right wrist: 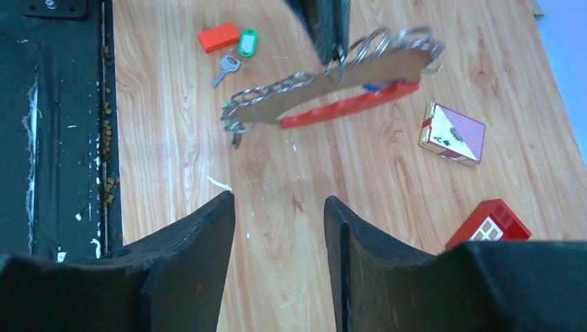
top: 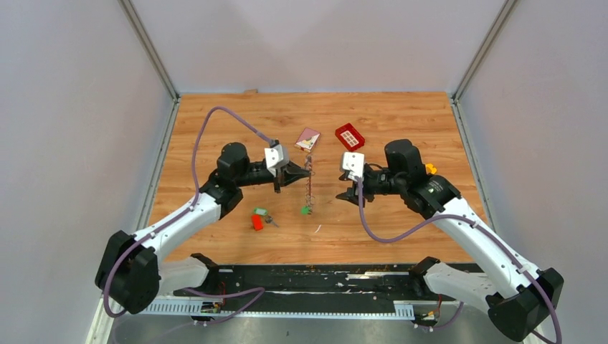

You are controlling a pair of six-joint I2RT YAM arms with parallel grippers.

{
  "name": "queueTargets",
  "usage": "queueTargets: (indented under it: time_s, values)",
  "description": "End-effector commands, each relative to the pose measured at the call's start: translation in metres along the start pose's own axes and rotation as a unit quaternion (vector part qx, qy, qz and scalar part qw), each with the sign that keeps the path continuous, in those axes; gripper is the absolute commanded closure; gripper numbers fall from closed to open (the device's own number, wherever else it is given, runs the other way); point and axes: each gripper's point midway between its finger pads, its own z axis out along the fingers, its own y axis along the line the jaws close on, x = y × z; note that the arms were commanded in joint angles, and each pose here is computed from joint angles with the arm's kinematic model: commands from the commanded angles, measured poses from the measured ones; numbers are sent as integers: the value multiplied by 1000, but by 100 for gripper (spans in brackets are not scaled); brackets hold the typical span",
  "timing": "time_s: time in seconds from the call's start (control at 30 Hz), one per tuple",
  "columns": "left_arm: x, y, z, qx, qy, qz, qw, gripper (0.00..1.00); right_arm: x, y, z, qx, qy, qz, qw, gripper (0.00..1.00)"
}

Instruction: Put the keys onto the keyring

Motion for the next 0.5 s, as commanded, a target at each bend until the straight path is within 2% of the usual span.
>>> queueTargets:
  time_s: [0.0, 0.23, 0.4, 0.47]
  values:
    - [-37, -3, -17, 16, -71, 56, 996, 100, -16, -1, -1, -6, -29, -15, 999, 49]
    - [-35, -3, -27, 38, -50, 178, 982, 100, -14, 5, 9, -42, -32, -6, 999, 50]
    - [-25, -6, -33, 61, -21, 307, 949, 100, -6, 6, 15, -49, -28, -1, 998, 51]
    - [-23, -5, -36, 54, -18, 338, 940, 100, -5, 7, 17, -52, -26, 1, 998, 51]
